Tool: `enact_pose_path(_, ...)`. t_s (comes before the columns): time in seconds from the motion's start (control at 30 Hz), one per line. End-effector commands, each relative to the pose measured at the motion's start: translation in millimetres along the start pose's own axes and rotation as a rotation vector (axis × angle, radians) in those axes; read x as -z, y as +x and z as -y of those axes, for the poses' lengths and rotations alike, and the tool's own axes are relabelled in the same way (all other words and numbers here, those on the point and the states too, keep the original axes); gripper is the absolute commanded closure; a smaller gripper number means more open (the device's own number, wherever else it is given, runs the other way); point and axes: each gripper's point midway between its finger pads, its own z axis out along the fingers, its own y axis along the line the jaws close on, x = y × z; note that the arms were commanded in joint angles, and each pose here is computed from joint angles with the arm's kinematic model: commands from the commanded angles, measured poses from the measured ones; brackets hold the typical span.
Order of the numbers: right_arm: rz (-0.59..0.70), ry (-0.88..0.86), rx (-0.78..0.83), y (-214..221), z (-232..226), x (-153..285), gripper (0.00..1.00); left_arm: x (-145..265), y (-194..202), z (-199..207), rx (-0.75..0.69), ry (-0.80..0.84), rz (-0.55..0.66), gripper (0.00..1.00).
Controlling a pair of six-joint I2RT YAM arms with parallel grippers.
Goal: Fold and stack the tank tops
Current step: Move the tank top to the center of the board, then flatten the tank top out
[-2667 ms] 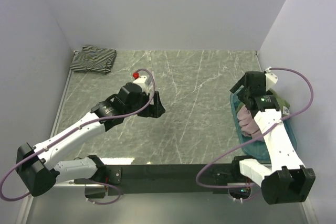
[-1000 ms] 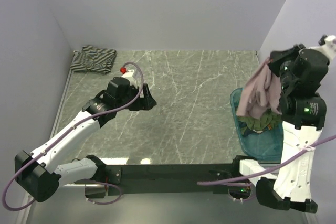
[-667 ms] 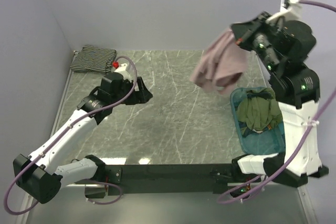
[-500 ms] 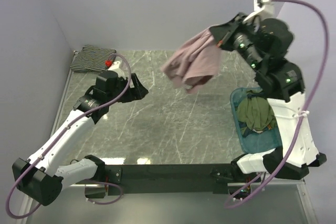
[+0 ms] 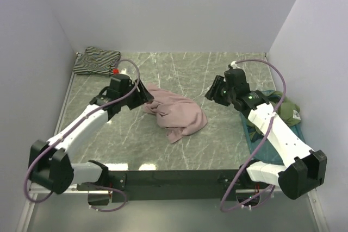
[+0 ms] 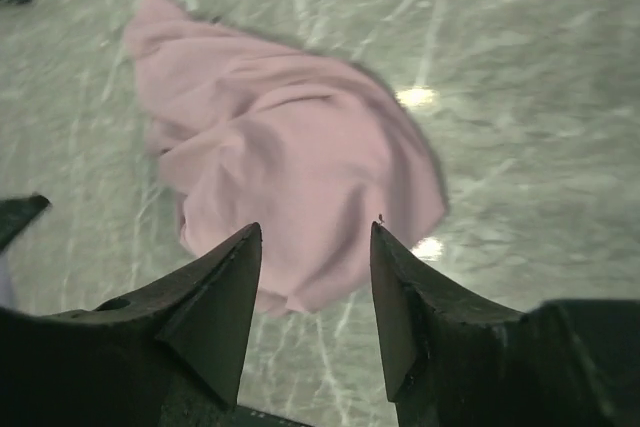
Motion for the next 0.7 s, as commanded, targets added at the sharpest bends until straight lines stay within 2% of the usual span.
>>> enact_pose_path(0.0,0.112,-0.036,0.01,-22.5,-9.6,18.0,0.45,-16.3,14.0,-16.2,0.083,-0.033,-0.022,0.37)
enact_pose_path(0.07,0.068,-0.041,0.031,-4.7,-11.4,10.9,0.45,-22.7,16.5,-30.5,0.098,-0.087,-0.008,0.4)
enact_pose_path(0.13,-0.006,-0.046,0.065,30.7,-18.2,-2.2,0.45,-34.7,18.5,-44.5,0.121,-0.137,0.003,0.42)
enact_pose_path(0.23,-0.094,-0.079,0.075,81.8,-30.0,-15.2,0.46,-53.4,21.6,-51.1,0.163,-0.165,-0.015,0.43)
enact_pose_path(0.33,-0.161,-0.065,0.093,124.6,-31.2,-25.5,0.47,-71.1,22.8,-43.7,0.191,-0.128,-0.035,0.43)
enact_pose_path(0.5,-0.195,-0.045,0.15,162.3,-38.1,-32.7,0.47,-79.6,20.9,-27.0,0.189,-0.06,-0.041,0.43)
enact_pose_path(0.67,-0.215,-0.018,0.175,179.4,-35.1,-55.7,0.46,-85.7,26.4,-32.3,0.181,-0.103,-0.047,0.41)
